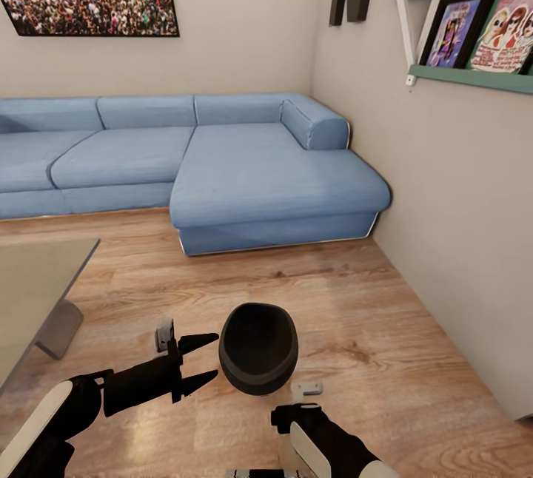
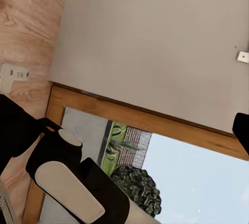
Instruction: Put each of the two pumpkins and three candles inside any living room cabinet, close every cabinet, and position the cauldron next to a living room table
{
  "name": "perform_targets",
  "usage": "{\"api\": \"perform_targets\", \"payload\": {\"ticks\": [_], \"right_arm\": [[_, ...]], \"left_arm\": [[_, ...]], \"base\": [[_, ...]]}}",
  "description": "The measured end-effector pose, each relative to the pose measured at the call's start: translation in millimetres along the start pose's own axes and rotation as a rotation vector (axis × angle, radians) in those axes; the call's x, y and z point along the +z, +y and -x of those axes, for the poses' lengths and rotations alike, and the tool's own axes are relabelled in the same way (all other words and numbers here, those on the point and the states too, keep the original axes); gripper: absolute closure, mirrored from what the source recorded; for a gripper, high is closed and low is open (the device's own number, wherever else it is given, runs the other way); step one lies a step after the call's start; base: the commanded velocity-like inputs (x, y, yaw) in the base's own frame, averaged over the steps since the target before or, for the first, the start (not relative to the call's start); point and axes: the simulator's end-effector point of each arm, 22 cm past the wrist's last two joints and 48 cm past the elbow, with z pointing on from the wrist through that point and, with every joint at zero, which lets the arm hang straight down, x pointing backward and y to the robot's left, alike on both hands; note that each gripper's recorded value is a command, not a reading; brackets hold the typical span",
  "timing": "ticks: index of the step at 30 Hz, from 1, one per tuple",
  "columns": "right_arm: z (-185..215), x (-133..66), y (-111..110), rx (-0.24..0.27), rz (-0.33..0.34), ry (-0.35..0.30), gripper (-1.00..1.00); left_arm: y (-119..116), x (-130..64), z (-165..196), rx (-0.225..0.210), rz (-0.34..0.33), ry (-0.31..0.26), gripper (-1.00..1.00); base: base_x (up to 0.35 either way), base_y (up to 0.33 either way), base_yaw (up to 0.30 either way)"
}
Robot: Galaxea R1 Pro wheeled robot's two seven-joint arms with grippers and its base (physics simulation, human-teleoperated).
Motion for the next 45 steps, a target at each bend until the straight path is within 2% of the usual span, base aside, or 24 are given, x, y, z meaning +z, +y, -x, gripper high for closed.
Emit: {"api": "perform_targets", "payload": {"ticks": [21, 27, 31, 45], "right_arm": [[-35, 25.4, 0, 0.009, 0.007, 0.081, -1.0], [-47, 32.3, 9, 0.017, 0.054, 0.106, -1.0], [-54, 36.7, 10, 0.024, 0.061, 0.124, -1.0], [-55, 36.8, 9, 0.028, 0.061, 0.126, -1.0]], "left_arm": [[38, 8.3, 9, -0.076, 0.039, 0.008, -1.0], [49, 10.5, 10, -0.098, 0.05, 0.01, -1.0], [56, 11.8, 12, -0.112, 0.057, 0.012, -1.0], [56, 11.8, 12, -0.113, 0.057, 0.012, -1.0]], "base": [[0.0, 0.0, 0.0], [0.0, 0.0, 0.0], [0.0, 0.0, 0.0], [0.0, 0.0, 0.0]]}}
